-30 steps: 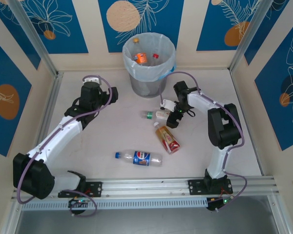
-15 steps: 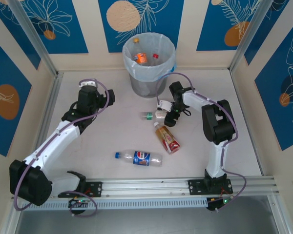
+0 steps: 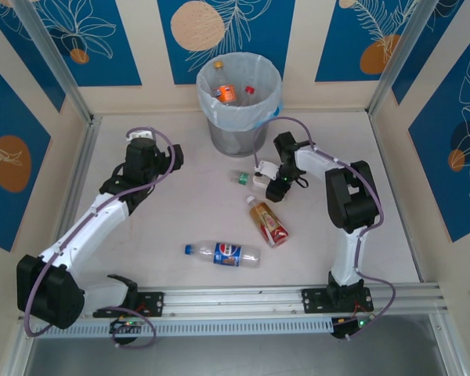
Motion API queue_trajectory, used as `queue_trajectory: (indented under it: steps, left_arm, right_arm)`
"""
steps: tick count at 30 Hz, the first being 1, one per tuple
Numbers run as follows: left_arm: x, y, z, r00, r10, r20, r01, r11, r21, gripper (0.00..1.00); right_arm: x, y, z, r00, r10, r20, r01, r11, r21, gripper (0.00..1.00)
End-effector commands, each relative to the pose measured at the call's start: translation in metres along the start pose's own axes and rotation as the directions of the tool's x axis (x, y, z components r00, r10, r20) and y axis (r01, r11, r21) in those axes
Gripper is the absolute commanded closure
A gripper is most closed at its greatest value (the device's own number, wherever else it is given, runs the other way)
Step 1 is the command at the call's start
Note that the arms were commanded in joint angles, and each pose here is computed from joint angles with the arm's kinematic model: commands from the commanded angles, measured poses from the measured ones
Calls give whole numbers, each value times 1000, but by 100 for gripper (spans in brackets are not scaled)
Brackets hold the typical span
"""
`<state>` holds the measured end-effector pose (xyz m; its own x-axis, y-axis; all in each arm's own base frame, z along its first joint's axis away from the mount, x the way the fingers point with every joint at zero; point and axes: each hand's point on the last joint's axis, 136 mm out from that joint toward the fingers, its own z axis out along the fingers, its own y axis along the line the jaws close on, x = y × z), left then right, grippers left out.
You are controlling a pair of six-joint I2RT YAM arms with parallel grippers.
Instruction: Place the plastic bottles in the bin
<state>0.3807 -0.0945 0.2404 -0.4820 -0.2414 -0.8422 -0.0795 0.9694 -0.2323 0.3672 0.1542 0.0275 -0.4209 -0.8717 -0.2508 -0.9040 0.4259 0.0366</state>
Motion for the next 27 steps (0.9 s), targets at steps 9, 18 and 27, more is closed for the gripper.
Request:
queue_trajectory:
  steps: [9, 18, 27]
  left_arm:
    - [8, 7, 11, 999, -25, -21, 25, 1000, -16, 1]
    - [10, 6, 16, 998, -45, -35, 44, 999, -8, 1]
    - [13, 6, 19, 997, -59, -49, 58, 998, -10, 1]
  right_arm:
    - [28, -7, -17, 990, 143, -9, -143, 989, 35, 49]
    - [40, -15, -20, 982, 187, 28, -189, 979, 72, 50]
    - [41, -27, -33, 959, 253, 128, -265, 960, 87, 53]
